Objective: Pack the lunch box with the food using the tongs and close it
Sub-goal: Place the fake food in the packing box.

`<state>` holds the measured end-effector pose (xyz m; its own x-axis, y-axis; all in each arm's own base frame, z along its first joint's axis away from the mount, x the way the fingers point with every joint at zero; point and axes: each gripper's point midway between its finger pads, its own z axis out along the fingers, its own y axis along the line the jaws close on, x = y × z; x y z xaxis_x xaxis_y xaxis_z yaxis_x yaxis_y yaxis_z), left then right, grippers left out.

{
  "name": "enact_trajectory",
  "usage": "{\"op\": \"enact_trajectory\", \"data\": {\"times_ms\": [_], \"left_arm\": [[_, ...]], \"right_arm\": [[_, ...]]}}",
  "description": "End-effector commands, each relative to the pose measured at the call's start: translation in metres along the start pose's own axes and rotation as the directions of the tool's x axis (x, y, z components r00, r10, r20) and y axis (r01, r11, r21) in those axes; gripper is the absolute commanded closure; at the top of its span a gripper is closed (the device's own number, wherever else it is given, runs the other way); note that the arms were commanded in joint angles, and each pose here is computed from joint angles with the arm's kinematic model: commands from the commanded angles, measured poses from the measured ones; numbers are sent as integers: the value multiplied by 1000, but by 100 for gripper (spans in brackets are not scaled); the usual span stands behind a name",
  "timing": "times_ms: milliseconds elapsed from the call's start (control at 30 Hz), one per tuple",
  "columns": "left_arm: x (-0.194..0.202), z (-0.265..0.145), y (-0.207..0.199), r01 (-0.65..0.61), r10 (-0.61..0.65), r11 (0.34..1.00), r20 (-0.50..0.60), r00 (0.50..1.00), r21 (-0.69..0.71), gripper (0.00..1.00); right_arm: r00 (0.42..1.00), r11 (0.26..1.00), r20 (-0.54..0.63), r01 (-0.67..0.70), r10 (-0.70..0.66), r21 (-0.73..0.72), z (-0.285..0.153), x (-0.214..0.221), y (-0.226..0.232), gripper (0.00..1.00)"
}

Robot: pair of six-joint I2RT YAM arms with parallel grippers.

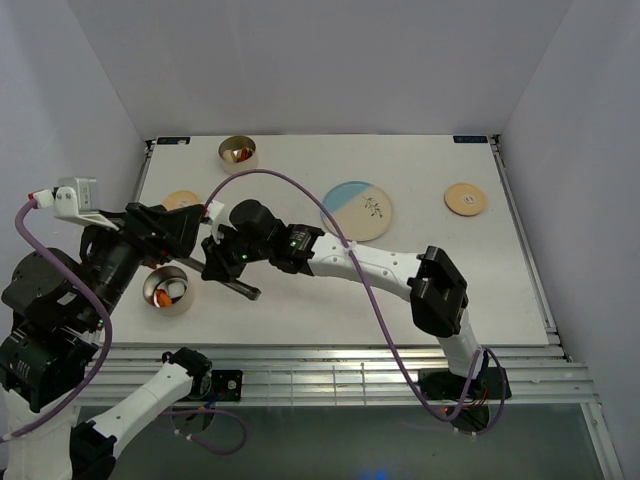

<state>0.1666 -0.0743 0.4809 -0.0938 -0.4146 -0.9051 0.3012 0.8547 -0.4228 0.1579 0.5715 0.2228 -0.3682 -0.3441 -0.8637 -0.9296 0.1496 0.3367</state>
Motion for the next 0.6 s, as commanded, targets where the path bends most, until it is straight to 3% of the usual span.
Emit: {"op": "enact_trajectory", "data": {"times_ms": [0,233,567], "left_arm": [[-10,-11,-3,-24,24,1000,11,1000,18,2],[-36,-47,9,-35,38,999,92,995,-35,2],[-44,-74,24,-29,39,997,140,989,-78,2]], "right_arm": [[997,999,74,38,-37,-18,18,-22,2,92],[998,1000,66,12,-12,1,37,-17,-9,92],[998,998,-17,-57,57,-12,52,22,-24,92]]}}
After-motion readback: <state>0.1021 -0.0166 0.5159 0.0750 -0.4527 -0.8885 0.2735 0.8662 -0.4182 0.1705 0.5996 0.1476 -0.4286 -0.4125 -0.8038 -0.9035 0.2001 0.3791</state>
